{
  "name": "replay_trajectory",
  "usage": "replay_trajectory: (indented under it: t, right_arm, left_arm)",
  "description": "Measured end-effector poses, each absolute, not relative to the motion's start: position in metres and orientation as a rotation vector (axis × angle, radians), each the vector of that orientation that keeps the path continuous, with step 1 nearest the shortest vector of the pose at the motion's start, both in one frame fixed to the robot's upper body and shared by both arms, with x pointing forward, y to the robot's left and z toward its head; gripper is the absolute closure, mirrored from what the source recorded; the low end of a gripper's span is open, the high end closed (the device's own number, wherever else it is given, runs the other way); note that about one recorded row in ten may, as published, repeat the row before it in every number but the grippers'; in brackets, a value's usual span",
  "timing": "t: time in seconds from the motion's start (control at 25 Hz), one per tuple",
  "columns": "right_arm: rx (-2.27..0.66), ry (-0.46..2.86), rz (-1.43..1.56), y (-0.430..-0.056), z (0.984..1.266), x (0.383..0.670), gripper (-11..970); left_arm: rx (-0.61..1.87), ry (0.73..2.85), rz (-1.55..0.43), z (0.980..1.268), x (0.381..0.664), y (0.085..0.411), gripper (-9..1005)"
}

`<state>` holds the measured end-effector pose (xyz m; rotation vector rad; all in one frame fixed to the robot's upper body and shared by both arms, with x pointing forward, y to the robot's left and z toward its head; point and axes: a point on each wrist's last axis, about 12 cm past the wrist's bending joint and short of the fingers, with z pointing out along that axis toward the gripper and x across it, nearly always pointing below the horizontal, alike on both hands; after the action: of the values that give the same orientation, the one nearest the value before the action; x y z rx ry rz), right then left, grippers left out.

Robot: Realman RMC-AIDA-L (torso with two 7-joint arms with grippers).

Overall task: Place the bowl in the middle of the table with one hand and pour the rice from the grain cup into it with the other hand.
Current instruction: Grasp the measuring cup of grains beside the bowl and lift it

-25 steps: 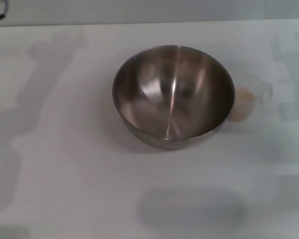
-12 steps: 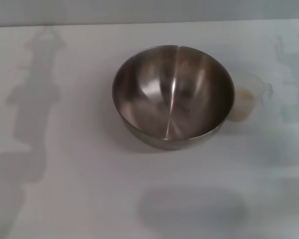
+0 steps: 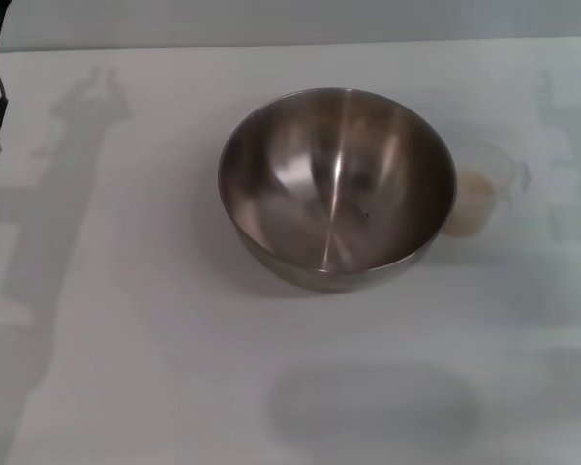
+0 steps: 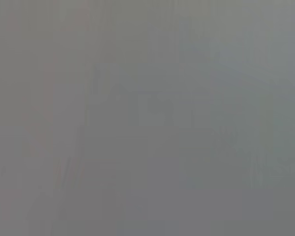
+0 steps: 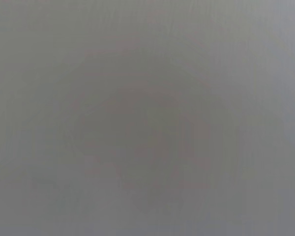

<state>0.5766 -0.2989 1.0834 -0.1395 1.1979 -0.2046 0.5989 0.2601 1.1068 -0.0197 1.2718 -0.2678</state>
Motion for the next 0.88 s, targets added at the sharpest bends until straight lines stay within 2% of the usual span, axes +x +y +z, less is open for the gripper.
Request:
replay_trajectory:
  t: [0.2,0.4,0.64,0.88]
  right_arm:
    - [-0.112,1.204,-0.163,-0.299,1.081,0.574,409]
    - [-0.032,1.203,-0.035,-0.303,1.077,0.564,409]
    - [-0.117,1.271,0.052,-0.303,1.057,0.539,409]
    - [-0.073,1.297,0.048,-0.304,1.042,0.512,410]
  left_arm:
    - [-0.044,1.263,-0.258,1.1,0.589,0.268,755]
    - [-0.036,1.233,-0.229,1.097,0.582,0.273,557]
    - [-0.005,1.278,-0.208,1.089,0.586,0.272,402]
    - [0.007,1.287,-0.207,1.088,0.587,0.271,241]
